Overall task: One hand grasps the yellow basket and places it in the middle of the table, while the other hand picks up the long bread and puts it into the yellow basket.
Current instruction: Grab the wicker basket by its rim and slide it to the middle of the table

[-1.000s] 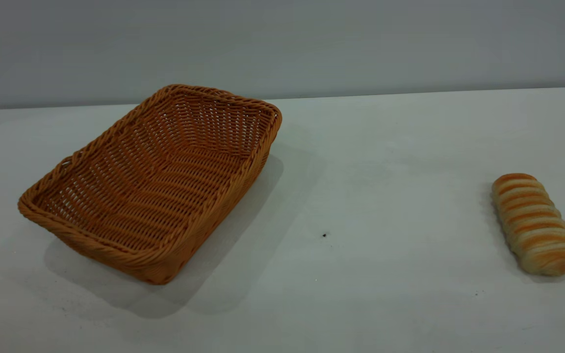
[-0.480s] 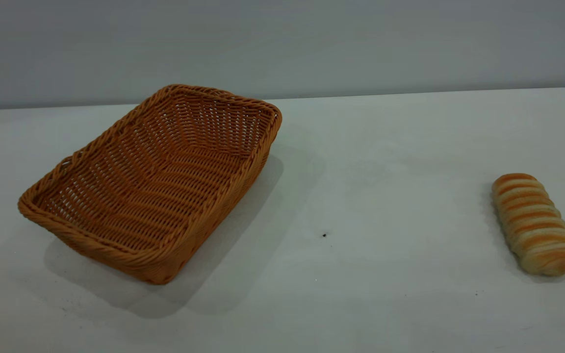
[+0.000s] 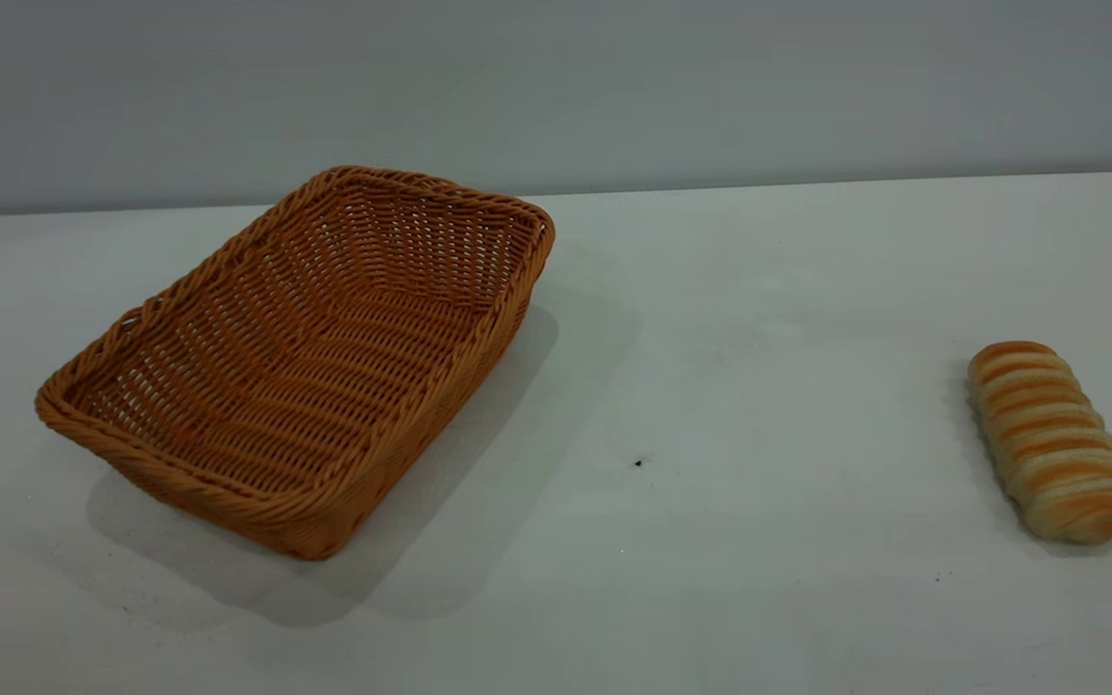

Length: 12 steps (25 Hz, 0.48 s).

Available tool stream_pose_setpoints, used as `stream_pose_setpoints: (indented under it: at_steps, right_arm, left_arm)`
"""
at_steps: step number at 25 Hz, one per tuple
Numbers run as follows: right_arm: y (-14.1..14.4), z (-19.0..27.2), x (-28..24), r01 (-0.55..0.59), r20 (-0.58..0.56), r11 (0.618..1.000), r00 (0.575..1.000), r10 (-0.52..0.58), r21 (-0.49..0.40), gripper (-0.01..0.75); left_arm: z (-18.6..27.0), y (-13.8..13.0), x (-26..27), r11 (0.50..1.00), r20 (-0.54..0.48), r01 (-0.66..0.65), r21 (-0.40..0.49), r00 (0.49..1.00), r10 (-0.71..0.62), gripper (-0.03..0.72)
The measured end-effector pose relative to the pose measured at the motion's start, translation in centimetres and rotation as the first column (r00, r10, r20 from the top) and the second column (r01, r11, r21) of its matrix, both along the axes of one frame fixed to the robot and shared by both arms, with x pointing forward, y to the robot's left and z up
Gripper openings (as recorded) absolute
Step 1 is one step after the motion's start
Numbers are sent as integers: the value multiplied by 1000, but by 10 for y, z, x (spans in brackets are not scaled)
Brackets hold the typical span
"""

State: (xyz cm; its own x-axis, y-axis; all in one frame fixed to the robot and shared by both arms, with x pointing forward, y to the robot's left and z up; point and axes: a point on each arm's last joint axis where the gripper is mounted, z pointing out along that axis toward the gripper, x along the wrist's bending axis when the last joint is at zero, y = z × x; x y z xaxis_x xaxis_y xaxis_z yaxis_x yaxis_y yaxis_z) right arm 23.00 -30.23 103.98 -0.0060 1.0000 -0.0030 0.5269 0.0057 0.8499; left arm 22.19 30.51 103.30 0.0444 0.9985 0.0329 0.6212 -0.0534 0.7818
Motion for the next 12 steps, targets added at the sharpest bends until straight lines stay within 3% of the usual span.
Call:
stream_pose_setpoints:
  at_steps: [8,12]
  right_arm:
    - [-1,0,0,-124,0,992,992,124,-1,306]
    - [-3,4,1,-123,28,992,992,124,-17,306]
  left_arm:
    - [0,0,0,999,0,31,-7,1000,-31,581]
    - [0,-3,1,998,-13,35,-55,999,-35,577]
